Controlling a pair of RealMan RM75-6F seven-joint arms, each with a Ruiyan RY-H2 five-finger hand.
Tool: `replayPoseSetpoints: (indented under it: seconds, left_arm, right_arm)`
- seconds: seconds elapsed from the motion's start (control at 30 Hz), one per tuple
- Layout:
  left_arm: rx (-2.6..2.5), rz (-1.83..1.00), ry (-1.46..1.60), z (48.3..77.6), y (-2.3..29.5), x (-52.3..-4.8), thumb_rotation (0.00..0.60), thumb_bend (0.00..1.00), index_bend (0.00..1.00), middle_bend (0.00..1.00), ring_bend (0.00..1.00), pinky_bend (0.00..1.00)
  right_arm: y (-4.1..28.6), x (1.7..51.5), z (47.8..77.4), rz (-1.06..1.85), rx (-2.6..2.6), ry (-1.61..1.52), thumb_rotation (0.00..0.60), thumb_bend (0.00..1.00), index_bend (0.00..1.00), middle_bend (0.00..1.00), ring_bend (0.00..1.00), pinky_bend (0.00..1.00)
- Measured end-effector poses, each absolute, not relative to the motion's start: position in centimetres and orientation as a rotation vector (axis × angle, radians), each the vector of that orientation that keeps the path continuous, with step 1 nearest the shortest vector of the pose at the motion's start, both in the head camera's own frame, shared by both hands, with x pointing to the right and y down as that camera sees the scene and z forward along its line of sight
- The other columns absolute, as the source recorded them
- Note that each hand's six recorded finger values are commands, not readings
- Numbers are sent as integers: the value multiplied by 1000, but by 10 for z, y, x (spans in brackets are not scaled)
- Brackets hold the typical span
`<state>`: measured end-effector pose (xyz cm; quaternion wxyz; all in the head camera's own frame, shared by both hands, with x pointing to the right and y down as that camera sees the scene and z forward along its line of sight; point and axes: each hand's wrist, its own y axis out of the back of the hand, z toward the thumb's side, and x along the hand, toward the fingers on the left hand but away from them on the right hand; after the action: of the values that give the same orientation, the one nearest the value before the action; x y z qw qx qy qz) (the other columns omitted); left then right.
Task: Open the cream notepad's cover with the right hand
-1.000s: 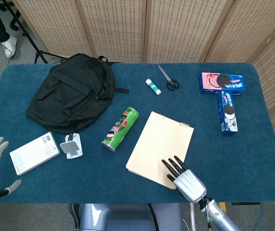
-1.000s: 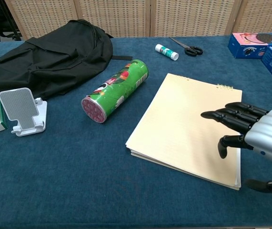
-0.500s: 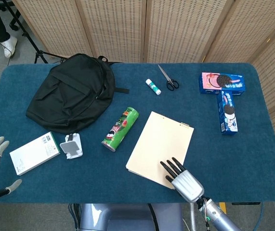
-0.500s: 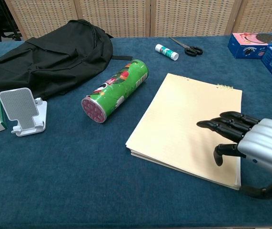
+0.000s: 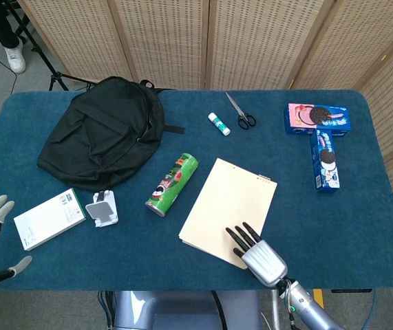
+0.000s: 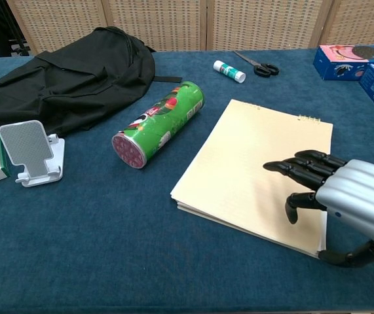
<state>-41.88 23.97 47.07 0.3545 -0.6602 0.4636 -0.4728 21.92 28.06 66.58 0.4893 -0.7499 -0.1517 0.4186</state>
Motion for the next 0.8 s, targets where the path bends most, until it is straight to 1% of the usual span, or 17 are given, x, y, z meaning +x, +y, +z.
replayPoseSetpoints:
  seconds: [0.07, 0.23, 0.3, 0.43, 0.53, 0.7, 0.8]
  left_arm:
    - [-1706, -1222, 1200, 470, 240, -419, 600, 0, 0, 0, 0, 0]
    - [-1706, -1222, 1200, 470, 240, -419, 600, 0, 0, 0, 0, 0]
    - [-1706, -1222, 1200, 470, 240, -419, 600, 0, 0, 0, 0, 0]
    - [-1709, -1222, 1199, 471, 240, -419, 600, 0, 0, 0, 0, 0]
    - [-1709, -1221, 1202, 470, 240, -419, 600, 0, 0, 0, 0, 0]
    - [-1709, -1221, 1203, 470, 240, -420, 600, 0, 0, 0, 0, 0]
    - [-1709, -1220, 1203, 470, 239, -420, 600, 0, 0, 0, 0, 0]
  right_arm:
    - [280, 219, 666, 1019, -1823, -374, 600, 306, 412, 0, 0, 0]
    - [278, 218, 668, 1021, -1815, -376, 600, 314, 412, 0, 0, 0]
    - [277, 217, 668, 1022, -1813, -377, 600, 336, 412, 0, 0, 0]
    - [274, 215, 670, 1030, -1807, -388, 600, 417, 412, 0, 0, 0]
    - [270, 211, 672, 1034, -1799, -400, 600, 449, 412, 0, 0, 0]
    - [269, 208, 673, 1031, -1797, -398, 600, 454, 412, 0, 0, 0]
    - [267, 206, 674, 1029, -1795, -398, 600, 460, 445, 0, 0, 0]
